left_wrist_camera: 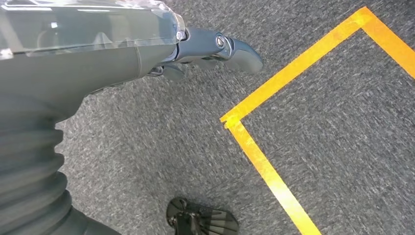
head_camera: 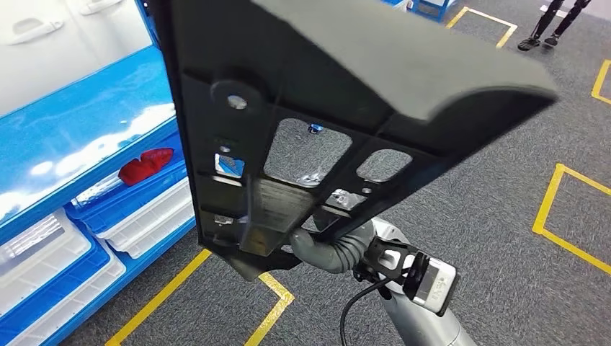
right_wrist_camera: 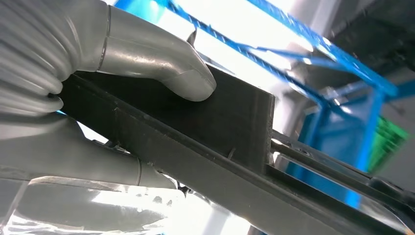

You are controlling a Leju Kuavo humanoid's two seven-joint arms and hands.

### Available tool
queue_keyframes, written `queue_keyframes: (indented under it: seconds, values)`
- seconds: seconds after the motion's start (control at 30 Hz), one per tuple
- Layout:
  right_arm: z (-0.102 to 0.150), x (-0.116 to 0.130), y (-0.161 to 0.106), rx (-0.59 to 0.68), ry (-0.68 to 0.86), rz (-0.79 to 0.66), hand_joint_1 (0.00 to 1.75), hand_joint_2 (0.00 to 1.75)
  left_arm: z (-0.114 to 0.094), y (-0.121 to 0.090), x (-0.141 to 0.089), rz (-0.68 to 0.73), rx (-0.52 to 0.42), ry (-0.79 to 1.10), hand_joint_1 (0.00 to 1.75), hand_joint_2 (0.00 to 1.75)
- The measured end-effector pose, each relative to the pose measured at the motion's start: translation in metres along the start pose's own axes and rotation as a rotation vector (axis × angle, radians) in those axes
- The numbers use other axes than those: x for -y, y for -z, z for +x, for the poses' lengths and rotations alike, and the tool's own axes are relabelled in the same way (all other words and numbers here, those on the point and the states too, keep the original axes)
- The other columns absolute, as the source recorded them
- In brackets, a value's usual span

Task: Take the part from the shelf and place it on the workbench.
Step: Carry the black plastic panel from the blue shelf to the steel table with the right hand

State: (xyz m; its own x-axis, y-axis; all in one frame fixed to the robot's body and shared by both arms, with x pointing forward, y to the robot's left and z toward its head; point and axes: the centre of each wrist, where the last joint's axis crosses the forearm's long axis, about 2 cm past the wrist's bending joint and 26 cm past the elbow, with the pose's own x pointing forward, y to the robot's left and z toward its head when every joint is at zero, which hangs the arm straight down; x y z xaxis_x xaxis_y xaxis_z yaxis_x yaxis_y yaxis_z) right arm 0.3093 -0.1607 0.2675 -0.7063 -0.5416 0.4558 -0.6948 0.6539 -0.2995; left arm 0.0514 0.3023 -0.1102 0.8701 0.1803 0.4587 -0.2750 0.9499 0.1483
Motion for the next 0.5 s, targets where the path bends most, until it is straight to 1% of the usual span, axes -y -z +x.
queue_keyframes:
  seconds: [0.23, 0.33, 0.5]
  values:
    - [0.013, 0.011, -0.001, 0.066, -0.035, -0.048, 1.75, 1.75, 0.000, 0.000, -0.003, 0.020, -0.023, -0.016, 0.00, 1.75]
    - [0.016, 0.014, -0.003, 0.072, -0.043, -0.061, 1.75, 1.75, -0.003, 0.000, -0.007, 0.027, -0.033, -0.016, 0.00, 1.75]
    - [0.020, 0.017, -0.003, 0.081, -0.061, -0.072, 1.75, 1.75, -0.002, 0.001, -0.008, 0.025, -0.037, -0.012, 0.00, 1.75]
